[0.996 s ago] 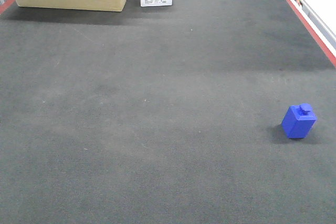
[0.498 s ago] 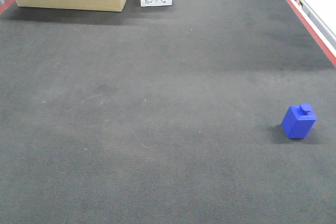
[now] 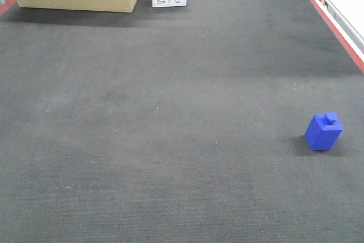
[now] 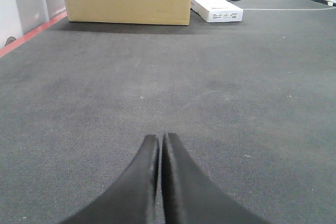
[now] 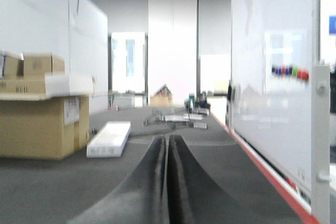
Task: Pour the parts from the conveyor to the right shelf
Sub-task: 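Move the right gripper toward the blue block on the conveyor, then lower the open right gripper over the blue block and close it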
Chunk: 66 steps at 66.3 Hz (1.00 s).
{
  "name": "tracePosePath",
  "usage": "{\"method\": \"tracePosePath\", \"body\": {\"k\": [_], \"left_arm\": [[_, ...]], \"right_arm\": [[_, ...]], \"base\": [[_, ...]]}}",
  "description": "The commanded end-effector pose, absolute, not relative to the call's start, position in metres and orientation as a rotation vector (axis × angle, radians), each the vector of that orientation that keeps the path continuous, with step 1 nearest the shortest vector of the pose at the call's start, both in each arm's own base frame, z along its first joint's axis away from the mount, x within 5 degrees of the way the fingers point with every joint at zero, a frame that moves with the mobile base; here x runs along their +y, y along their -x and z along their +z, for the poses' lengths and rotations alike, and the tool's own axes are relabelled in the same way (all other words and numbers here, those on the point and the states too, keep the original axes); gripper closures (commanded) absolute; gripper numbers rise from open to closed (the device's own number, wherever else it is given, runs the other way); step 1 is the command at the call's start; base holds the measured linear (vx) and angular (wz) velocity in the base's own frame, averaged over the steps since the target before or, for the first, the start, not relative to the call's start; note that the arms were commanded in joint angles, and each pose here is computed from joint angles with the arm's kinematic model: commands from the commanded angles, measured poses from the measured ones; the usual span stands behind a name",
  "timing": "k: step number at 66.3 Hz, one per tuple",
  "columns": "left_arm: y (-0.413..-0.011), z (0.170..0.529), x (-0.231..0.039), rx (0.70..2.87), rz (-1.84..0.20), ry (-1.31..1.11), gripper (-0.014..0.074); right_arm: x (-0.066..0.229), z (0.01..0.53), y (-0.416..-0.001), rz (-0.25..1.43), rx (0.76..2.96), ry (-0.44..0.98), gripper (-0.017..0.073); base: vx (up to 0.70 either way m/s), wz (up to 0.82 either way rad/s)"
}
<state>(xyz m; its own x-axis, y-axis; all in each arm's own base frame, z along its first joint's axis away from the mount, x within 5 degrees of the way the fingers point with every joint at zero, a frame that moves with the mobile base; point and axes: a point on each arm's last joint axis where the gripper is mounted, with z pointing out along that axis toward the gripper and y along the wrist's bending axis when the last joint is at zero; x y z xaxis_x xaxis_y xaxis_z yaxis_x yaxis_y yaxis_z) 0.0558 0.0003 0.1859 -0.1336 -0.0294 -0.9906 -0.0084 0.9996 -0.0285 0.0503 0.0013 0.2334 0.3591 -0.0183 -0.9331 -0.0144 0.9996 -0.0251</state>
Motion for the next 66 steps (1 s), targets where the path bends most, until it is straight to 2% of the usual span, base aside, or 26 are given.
{"method": "tracePosePath", "body": {"k": [1,10,17,30,36,39,44,49,53,59,61,66], "left_arm": [[-0.055,0.2,0.0,1.595,-0.037,0.034,0.06],[-0.055,0.2,0.0,1.595,-0.037,0.034,0.06],[-0.055,0.2,0.0,1.595,-0.037,0.034,0.06],[-0.055,0.2,0.0,1.595,-0.037,0.034,0.06],[-0.055,0.2,0.0,1.595,-0.037,0.034,0.06],[-0.055,0.2,0.0,1.595,-0.037,0.034,0.06],[-0.055,0.2,0.0,1.595,-0.037,0.034,0.06],[-0.055,0.2,0.0,1.595,-0.037,0.034,0.06],[-0.055,0.2,0.0,1.595,-0.037,0.034,0.06],[-0.055,0.2,0.0,1.595,-0.037,0.034,0.06],[-0.055,0.2,0.0,1.595,-0.037,0.034,0.06],[-0.055,0.2,0.0,1.595,-0.037,0.034,0.06]], "right_arm": [[0.001,0.272,-0.041,-0.015,1.031,0.037,0.0564],[0.003,0.329,-0.039,-0.118,0.963,0.106,0.0564],[0.002,0.378,-0.054,-0.155,0.976,0.12,0.0564],[0.002,0.433,-0.127,-0.145,1.282,0.127,0.0558],[0.003,0.443,-0.162,-0.098,1.418,0.116,0.0521],[0.004,0.447,-0.18,-0.07,1.479,0.108,0.0479],[0.006,0.444,-0.205,-0.023,1.575,0.095,0.0358],[0.008,0.434,-0.226,0.011,1.666,0.088,0.0195],[0.009,0.422,-0.241,0.036,1.733,0.079,0.003],[0.009,0.408,-0.257,0.043,1.789,0.075,-0.0145],[0.009,0.402,-0.262,0.042,1.813,0.077,-0.0172],[0.01,0.392,-0.269,0.047,1.88,0.088,-0.0167]], "base": [[0.0,0.0],[0.0,0.0],[0.0,0.0],[0.0,0.0],[0.0,0.0],[0.0,0.0],[0.0,0.0],[0.0,0.0],[0.0,0.0],[0.0,0.0],[0.0,0.0],[0.0,0.0]]}}
